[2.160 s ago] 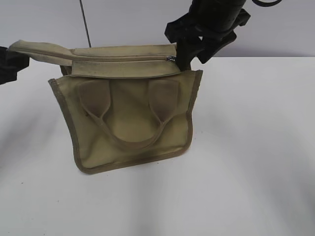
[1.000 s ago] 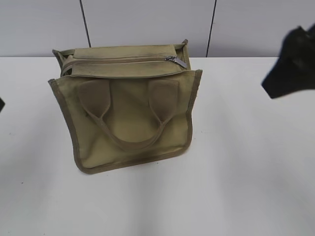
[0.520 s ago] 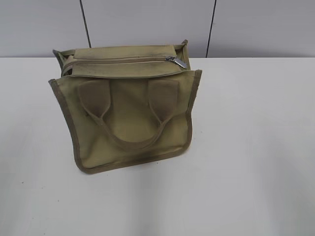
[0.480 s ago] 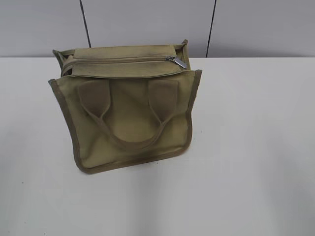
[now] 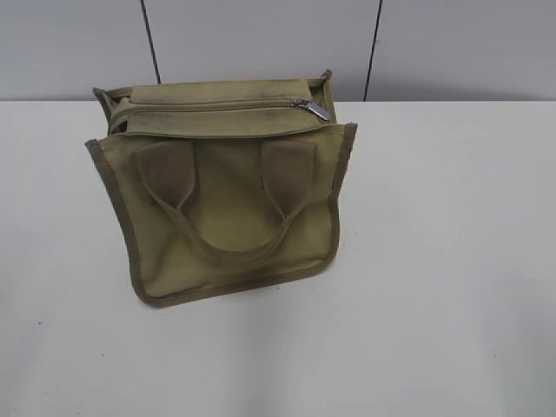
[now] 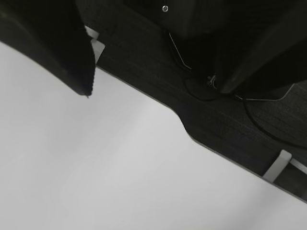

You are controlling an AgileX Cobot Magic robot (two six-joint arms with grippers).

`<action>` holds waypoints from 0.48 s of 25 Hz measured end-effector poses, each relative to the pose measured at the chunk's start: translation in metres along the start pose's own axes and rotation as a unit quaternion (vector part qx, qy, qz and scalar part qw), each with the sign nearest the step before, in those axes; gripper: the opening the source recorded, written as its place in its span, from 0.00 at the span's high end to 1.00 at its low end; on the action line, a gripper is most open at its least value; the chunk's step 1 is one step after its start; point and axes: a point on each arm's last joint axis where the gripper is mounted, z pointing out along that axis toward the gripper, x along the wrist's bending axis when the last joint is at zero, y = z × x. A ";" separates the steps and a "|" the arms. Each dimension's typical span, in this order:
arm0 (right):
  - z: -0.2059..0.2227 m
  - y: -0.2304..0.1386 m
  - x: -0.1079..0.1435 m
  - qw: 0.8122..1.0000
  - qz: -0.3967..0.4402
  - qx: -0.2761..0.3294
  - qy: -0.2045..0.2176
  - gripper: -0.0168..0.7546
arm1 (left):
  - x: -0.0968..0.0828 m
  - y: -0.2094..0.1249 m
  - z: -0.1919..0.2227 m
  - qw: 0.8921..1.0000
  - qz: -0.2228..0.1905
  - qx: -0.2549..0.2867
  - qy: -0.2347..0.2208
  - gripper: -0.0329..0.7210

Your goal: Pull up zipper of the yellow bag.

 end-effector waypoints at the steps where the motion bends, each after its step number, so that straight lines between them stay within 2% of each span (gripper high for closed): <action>1: 0.002 -0.002 0.000 1.000 0.000 0.004 0.000 0.21 | 0.000 0.001 0.001 1.000 0.000 -0.008 -0.001 0.18; 5: 0.006 0.001 -0.001 1.000 -0.007 -0.015 -0.002 0.21 | 0.000 0.003 0.007 0.999 -0.001 -0.035 -0.002 0.18; 12: 0.014 0.001 -0.002 0.999 -0.009 -0.031 -0.004 0.21 | 0.000 0.004 0.009 0.999 -0.002 -0.041 -0.003 0.18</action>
